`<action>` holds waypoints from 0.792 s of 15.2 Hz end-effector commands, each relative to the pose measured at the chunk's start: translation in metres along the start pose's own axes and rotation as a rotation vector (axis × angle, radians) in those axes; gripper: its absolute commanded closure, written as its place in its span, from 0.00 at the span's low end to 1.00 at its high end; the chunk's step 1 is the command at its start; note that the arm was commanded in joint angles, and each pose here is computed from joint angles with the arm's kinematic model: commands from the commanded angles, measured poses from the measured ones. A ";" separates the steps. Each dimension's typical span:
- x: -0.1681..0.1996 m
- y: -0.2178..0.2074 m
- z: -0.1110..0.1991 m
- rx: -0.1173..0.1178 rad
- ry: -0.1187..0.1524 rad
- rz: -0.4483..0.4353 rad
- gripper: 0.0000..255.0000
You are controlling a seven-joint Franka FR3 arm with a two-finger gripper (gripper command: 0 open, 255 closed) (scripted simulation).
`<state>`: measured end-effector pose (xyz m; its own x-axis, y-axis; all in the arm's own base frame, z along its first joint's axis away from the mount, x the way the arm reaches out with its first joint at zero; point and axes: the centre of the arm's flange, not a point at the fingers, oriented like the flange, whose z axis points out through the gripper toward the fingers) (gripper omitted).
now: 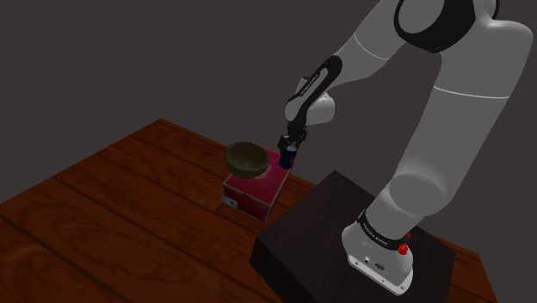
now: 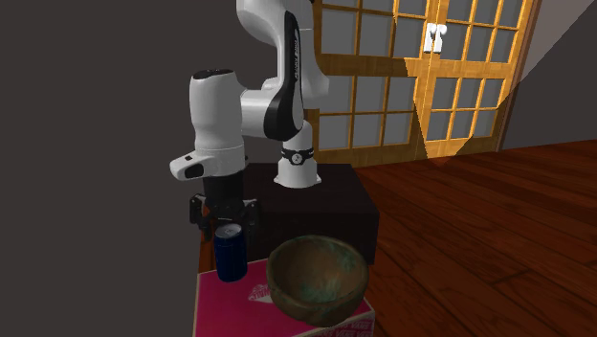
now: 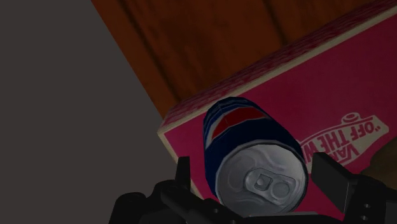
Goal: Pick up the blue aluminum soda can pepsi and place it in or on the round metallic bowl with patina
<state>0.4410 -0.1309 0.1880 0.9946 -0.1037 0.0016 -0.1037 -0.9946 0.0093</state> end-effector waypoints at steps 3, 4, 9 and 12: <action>0.000 0.000 0.000 0.000 0.000 0.000 0.00; 0.000 0.000 0.000 0.000 0.000 0.000 0.00; 0.000 0.000 0.000 0.000 0.000 0.000 1.00; 0.000 0.000 0.000 0.000 0.000 0.000 1.00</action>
<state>0.4414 -0.1310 0.1881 0.9946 -0.1039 0.0031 -0.1039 -0.9945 0.0095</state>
